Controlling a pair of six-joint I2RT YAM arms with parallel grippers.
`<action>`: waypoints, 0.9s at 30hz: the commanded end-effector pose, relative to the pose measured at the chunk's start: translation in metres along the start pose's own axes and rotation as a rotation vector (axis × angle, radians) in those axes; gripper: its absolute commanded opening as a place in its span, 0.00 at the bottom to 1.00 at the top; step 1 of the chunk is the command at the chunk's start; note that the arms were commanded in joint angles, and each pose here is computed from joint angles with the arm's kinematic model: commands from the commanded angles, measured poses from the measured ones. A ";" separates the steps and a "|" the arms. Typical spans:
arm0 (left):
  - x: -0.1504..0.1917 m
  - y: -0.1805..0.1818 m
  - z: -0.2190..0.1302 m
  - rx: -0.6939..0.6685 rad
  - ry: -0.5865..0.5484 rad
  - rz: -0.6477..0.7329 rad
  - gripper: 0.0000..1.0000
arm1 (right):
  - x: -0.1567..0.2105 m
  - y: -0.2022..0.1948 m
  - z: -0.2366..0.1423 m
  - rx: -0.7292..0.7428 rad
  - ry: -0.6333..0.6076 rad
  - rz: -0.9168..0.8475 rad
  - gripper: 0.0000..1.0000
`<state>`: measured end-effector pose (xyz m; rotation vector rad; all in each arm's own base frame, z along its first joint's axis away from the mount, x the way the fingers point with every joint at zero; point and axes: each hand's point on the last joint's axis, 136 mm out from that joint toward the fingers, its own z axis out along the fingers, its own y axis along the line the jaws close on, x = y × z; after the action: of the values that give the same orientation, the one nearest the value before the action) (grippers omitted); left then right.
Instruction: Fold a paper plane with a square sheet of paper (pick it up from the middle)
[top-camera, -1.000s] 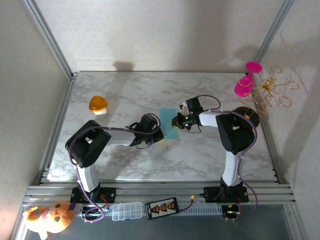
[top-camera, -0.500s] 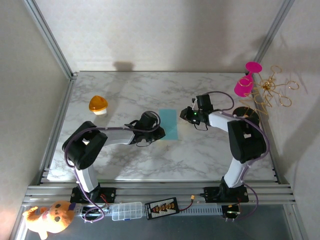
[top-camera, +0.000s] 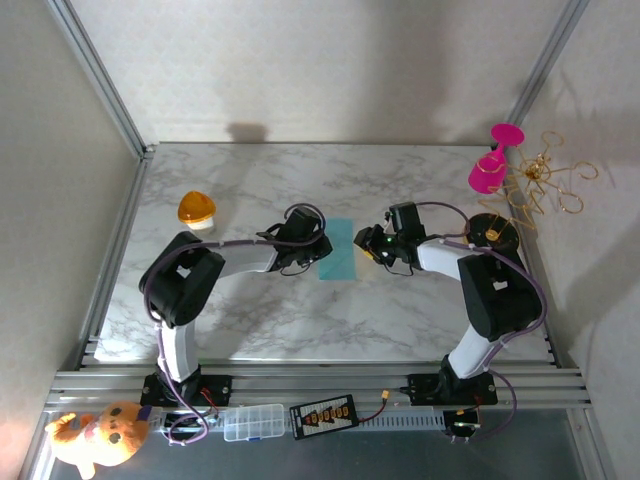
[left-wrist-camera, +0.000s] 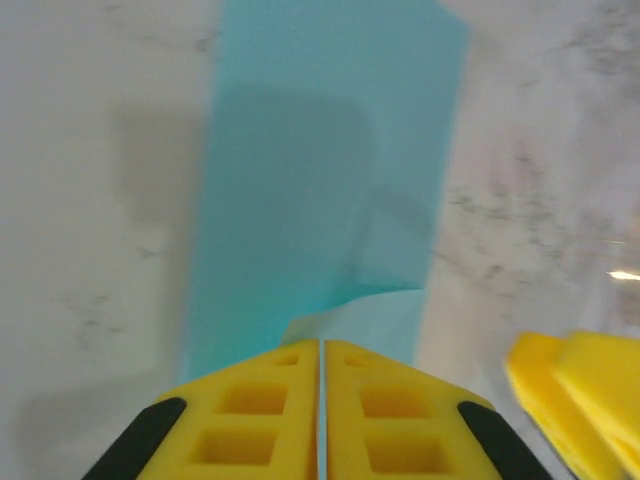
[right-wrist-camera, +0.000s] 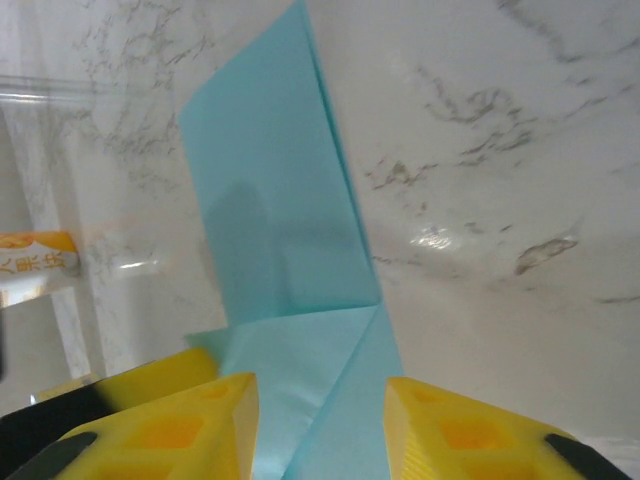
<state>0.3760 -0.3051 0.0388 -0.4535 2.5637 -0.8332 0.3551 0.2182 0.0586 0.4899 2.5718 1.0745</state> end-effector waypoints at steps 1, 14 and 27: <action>-0.009 0.015 0.007 -0.067 -0.028 -0.004 0.08 | 0.008 0.006 0.007 -0.017 0.033 0.037 0.38; 0.002 0.041 0.010 -0.115 -0.021 -0.048 0.04 | 0.022 0.011 0.027 0.025 0.098 0.060 0.35; 0.015 0.051 0.011 -0.095 0.011 -0.105 0.04 | 0.020 0.001 0.045 0.103 0.105 0.067 0.33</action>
<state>0.3766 -0.2942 0.0179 -0.5624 2.5314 -0.8291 0.3547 0.2545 0.0310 0.5559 2.7086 1.0627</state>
